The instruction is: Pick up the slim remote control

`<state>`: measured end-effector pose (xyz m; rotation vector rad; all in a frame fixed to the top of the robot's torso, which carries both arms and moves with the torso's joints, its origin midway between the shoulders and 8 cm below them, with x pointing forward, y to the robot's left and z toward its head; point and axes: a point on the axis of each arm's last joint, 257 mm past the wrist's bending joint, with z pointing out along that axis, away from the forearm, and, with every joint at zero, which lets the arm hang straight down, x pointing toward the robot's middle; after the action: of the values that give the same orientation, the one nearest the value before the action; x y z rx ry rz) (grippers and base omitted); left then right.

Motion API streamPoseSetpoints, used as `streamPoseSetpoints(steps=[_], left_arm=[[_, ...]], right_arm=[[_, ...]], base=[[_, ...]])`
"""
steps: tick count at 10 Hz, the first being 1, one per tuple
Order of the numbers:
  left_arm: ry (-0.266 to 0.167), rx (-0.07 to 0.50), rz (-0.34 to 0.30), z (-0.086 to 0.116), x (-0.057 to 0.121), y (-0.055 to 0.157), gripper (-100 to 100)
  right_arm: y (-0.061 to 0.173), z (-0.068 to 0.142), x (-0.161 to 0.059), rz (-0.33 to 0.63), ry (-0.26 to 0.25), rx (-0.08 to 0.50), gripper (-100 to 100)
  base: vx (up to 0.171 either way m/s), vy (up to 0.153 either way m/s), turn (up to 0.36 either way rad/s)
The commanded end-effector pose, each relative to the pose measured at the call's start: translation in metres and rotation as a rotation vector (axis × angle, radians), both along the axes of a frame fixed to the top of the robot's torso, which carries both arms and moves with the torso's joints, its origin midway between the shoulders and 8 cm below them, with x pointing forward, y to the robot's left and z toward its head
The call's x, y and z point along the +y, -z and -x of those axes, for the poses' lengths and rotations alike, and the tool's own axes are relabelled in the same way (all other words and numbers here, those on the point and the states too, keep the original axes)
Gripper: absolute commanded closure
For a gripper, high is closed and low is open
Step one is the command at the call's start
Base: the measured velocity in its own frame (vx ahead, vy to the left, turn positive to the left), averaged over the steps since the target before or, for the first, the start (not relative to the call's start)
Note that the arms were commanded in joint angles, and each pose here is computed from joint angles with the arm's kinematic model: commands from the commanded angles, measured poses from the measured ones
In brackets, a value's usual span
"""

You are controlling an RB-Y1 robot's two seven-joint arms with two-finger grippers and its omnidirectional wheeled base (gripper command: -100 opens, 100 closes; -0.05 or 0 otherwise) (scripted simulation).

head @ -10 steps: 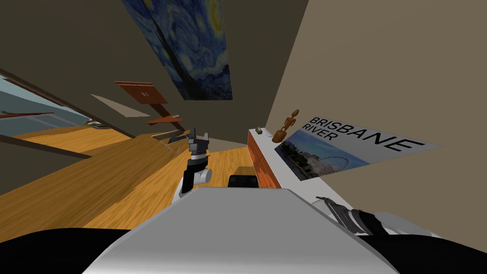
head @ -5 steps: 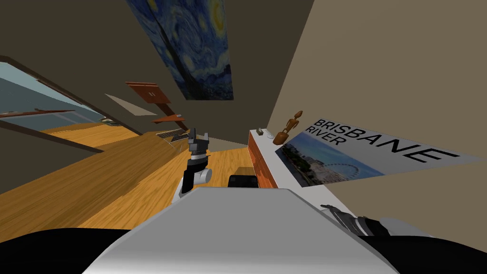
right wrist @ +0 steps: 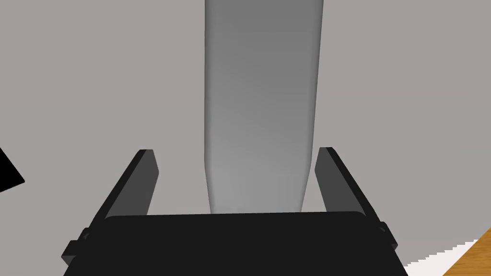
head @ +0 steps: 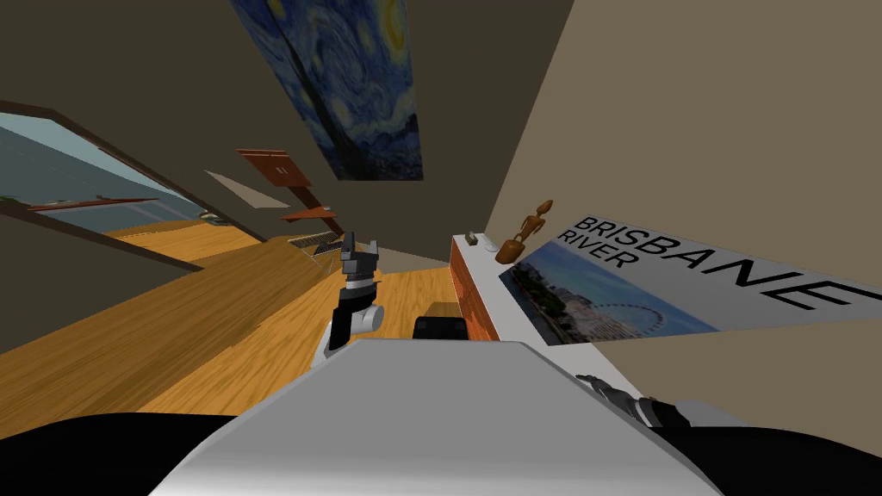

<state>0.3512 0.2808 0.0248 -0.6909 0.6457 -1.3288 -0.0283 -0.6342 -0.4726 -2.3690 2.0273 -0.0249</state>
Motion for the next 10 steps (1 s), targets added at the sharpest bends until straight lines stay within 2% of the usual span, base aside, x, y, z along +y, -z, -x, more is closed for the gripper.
streamPoseSetpoints(steps=[1,2,6,7,8,9,10], left_arm=[[0.0,0.0,0.0,0.0,0.0,0.0,0],[0.0,0.0,0.0,0.0,0.0,0.0,0],[0.0,0.0,0.0,0.0,0.0,0.0,0],[0.0,0.0,0.0,0.0,0.0,0.0,0],[0.0,0.0,0.0,0.0,0.0,0.0,0],[0.0,0.0,0.0,0.0,0.0,0.0,0],[0.0,0.0,0.0,0.0,0.0,0.0,0]], right_arm=[[0.0,0.0,0.0,0.0,0.0,0.0,-100],[0.001,0.0,0.0,0.001,0.0,0.0,100],[0.001,0.001,0.0,0.001,0.0,0.001,100],[0.001,0.001,0.0,0.001,0.0,0.001,0],[-0.011,-0.007,-0.009,0.001,-0.01,-0.001,100],[-0.019,-0.011,-0.013,0.001,-0.017,-0.002,100],[-0.014,-0.008,-0.011,0.004,-0.013,-0.002,100]], base=[[0.0,-0.024,0.01],[-0.003,-0.006,-0.017],[0.0,0.0,0.0],[0.0,0.0,0.0],[-0.006,0.032,-0.086],[-0.012,0.058,-0.102],[-0.006,0.027,-0.024]])
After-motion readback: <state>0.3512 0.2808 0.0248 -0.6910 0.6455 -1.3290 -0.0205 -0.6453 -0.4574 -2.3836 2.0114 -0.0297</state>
